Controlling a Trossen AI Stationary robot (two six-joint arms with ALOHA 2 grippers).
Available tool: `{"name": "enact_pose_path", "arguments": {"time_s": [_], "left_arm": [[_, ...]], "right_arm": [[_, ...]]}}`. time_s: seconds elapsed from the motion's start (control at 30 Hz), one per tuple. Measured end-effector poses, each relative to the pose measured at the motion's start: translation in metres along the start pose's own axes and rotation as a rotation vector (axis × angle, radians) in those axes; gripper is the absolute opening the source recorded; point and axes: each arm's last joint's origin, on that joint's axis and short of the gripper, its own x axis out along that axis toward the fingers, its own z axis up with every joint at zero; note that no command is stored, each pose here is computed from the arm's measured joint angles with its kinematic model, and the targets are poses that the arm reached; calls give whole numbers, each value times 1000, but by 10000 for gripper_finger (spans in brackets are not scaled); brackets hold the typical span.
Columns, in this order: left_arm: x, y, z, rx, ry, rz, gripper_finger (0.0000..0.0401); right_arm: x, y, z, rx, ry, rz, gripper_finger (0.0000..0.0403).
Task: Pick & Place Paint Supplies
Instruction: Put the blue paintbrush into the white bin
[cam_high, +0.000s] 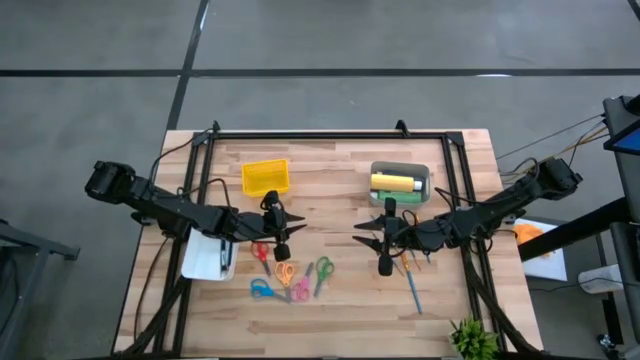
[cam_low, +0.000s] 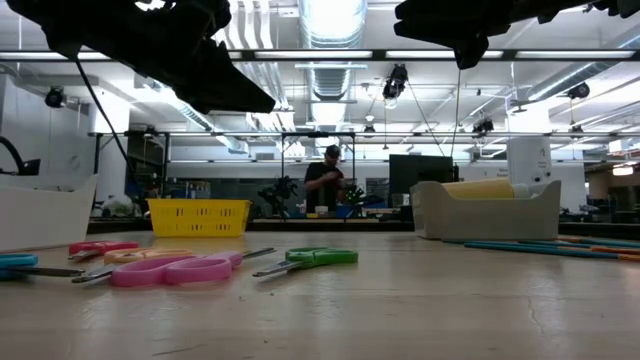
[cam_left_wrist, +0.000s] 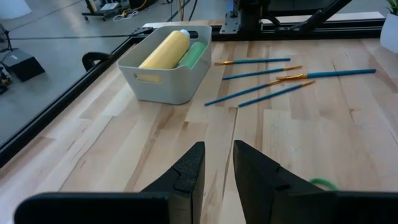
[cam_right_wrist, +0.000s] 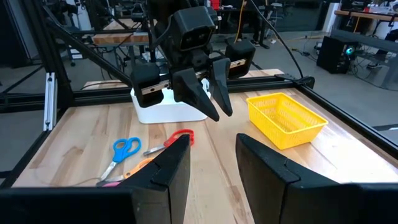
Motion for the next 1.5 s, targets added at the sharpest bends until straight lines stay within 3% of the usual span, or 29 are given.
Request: {"name": "enact_pose_path", "arguments": {"time_s": [0.17, 0.5, 0.67, 0.87, 0.97, 1.2, 1.5], "left_arm": [[0, 0, 0, 0, 0, 0, 86], [0, 0, 0, -1, 0, 0, 86], [0, 0, 0, -1, 0, 0, 86], [0, 0, 0, 0, 0, 0, 86], [0, 0, 0, 0, 0, 0, 86], [0, 0, 0, 0, 1, 0, 86], [0, 0, 0, 1, 3, 0, 86]], "right_arm": [[0, 0, 0, 5, 0, 0, 128], [0, 0, -1, 211, 14, 7, 128], [0, -1, -7, 247, 234, -76, 128], [-18, -11, -11, 495, 599, -349, 128], [-26, -13, -11, 559, 719, -407, 128], [-28, -12, -15, 641, 790, -394, 128], [-23, -12, -36, 607, 875, -426, 128]]}}
